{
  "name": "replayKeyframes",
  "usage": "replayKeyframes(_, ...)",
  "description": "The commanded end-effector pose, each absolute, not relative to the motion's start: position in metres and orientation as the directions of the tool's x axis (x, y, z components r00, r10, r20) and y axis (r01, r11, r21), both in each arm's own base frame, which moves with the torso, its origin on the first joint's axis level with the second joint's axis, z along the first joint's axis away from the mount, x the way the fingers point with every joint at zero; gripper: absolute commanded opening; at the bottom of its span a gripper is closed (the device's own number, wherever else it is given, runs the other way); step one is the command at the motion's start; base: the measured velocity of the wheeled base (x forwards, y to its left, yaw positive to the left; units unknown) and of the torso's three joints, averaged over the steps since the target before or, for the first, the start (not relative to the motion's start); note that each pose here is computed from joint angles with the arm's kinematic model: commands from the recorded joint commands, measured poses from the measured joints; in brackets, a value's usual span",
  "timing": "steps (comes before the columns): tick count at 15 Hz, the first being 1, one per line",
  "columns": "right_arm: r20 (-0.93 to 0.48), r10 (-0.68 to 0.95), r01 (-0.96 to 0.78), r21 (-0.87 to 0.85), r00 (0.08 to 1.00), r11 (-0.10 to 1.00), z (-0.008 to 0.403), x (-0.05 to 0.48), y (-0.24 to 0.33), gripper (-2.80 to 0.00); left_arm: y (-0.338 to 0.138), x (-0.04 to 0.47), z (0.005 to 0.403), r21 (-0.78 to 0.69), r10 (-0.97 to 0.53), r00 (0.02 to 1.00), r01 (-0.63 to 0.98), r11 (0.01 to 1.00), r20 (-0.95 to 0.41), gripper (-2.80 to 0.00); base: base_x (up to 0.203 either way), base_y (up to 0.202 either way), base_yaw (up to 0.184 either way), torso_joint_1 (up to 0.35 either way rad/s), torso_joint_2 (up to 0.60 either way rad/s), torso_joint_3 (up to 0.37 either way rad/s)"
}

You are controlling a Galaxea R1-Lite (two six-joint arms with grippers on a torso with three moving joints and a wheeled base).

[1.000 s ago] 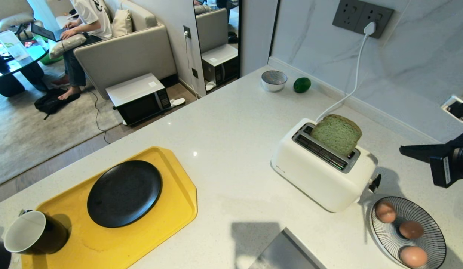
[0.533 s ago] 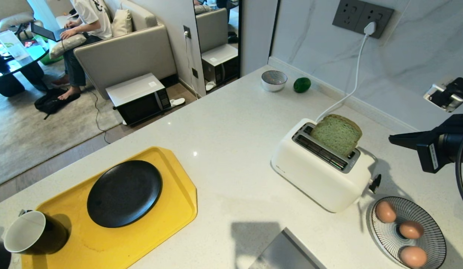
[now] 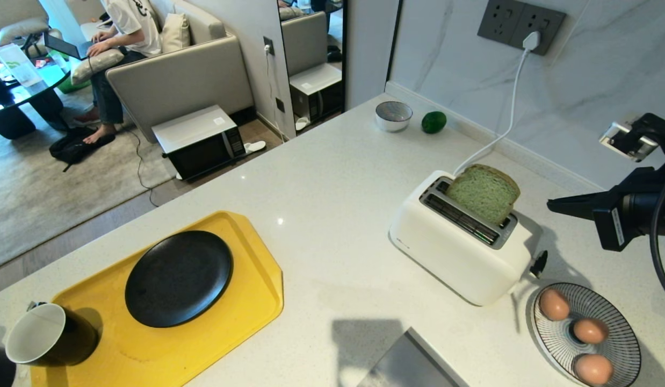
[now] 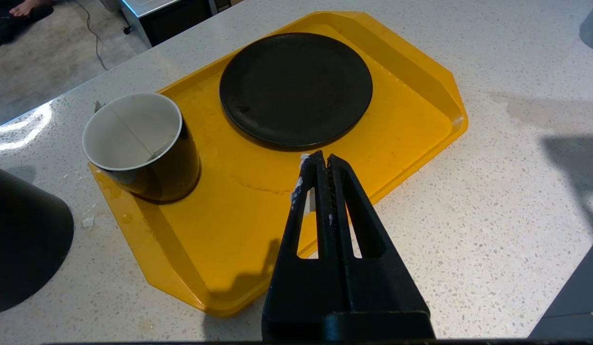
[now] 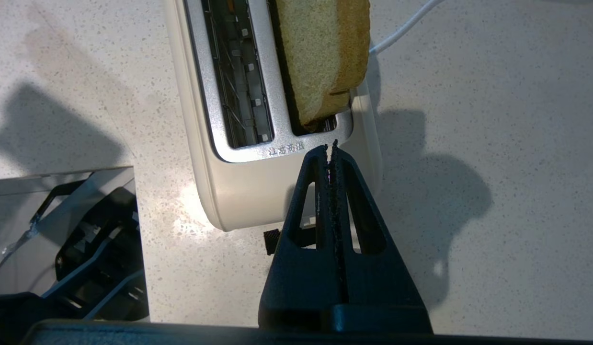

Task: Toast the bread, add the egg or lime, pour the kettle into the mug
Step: Put the baked bread on a plate

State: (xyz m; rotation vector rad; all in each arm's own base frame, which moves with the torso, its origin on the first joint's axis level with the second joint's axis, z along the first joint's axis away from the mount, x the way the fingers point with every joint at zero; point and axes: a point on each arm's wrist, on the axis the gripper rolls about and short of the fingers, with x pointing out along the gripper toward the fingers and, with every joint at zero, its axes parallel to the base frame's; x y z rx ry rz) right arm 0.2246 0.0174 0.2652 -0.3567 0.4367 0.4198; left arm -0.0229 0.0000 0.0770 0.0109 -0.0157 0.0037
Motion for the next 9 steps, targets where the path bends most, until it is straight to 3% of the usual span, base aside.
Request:
replayKeyframes(1, -0.474, 0.317, -0.465, -0.234, 0.821, 0.854, 0.265, 0.224, 0.018, -2.8, 0.0, -0.023, 0.077, 0.011, 0.006, 1.0, -0.006, 1.0, 0.015, -2.8, 0.0, 0.0, 0.0, 0.0, 0.0, 0.0)
replayKeyframes(3, -0.471, 0.319, -0.461, -0.225, 0.823, 0.858, 0.266, 0.225, 0.018, -2.8, 0.0, -0.023, 0.077, 0.011, 0.005, 1.0, -0.005, 1.0, 0.015, -2.8, 0.0, 0.0, 0.0, 0.0, 0.0, 0.0)
replayKeyframes(4, -0.471, 0.319, -0.461, -0.225, 0.823, 0.858, 0.266, 0.226, 0.018, 0.0, 0.0, -0.023, 0.077, 0.011, 0.005, 1.0, -0.005, 1.0, 0.015, -2.8, 0.0, 0.0, 0.0, 0.0, 0.0, 0.0)
replayKeyframes(9, -0.477, 0.32, -0.455, -0.198, 0.819, 0.868, 0.266, 0.235, 0.022, 0.0, 0.0, -0.023, 0.077, 0.011, 0.005, 1.0, -0.005, 1.0, 0.015, -2.8, 0.0, 0.0, 0.0, 0.0, 0.0, 0.0)
